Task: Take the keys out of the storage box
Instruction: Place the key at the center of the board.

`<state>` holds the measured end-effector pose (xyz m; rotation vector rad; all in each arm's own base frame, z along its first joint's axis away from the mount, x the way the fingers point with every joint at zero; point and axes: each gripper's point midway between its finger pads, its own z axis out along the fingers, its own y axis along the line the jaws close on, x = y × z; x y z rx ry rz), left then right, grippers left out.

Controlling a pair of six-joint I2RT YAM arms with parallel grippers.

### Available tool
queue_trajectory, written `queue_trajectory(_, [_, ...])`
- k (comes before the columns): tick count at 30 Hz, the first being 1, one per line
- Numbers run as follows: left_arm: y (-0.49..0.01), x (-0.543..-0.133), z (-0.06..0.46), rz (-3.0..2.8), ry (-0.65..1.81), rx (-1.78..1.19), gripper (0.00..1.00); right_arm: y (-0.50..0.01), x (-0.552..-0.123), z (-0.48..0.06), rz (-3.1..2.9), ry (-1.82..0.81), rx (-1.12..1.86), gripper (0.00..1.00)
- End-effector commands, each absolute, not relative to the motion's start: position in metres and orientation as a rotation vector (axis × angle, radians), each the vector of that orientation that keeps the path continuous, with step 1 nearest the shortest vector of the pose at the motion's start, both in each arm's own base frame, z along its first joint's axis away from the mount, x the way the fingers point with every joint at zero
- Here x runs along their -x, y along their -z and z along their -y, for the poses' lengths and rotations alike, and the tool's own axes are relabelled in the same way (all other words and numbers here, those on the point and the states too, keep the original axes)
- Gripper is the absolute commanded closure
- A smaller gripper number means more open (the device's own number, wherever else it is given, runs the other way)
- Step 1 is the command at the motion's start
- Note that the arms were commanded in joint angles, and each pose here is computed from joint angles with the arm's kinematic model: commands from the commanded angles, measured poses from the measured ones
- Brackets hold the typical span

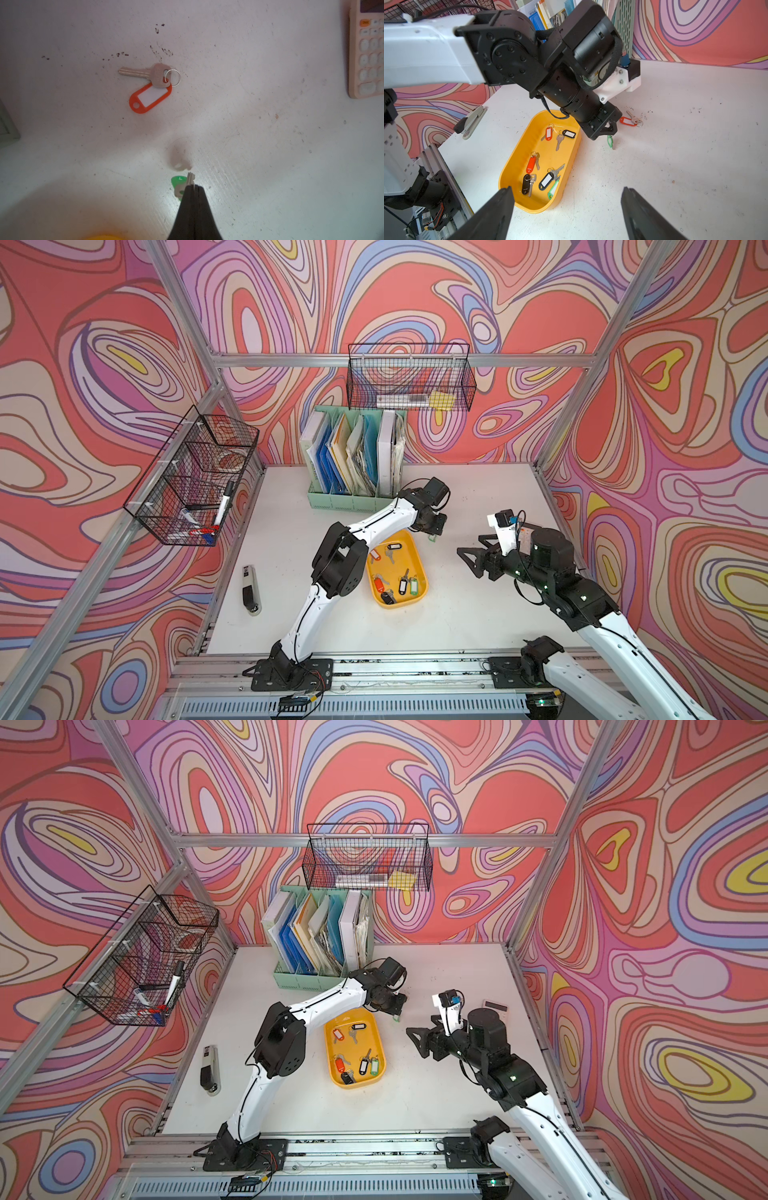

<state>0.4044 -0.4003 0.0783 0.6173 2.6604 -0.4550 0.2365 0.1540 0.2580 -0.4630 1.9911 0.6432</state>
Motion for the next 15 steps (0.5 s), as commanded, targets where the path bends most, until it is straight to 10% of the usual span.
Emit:
queue_trajectory(1, [-0.067,-0.406,0.403,-2.681,0.459,-0.637,1.00,-0.257,-0.235,-0.152,-1.998,-0.637,0.455,0.15])
queue_trajectory(15, [-0.078,-0.411,0.401,-2.678,0.472,-0.611,0.70,-0.258,-0.236,-0.149,-2.003,-0.615,0.437,0.15])
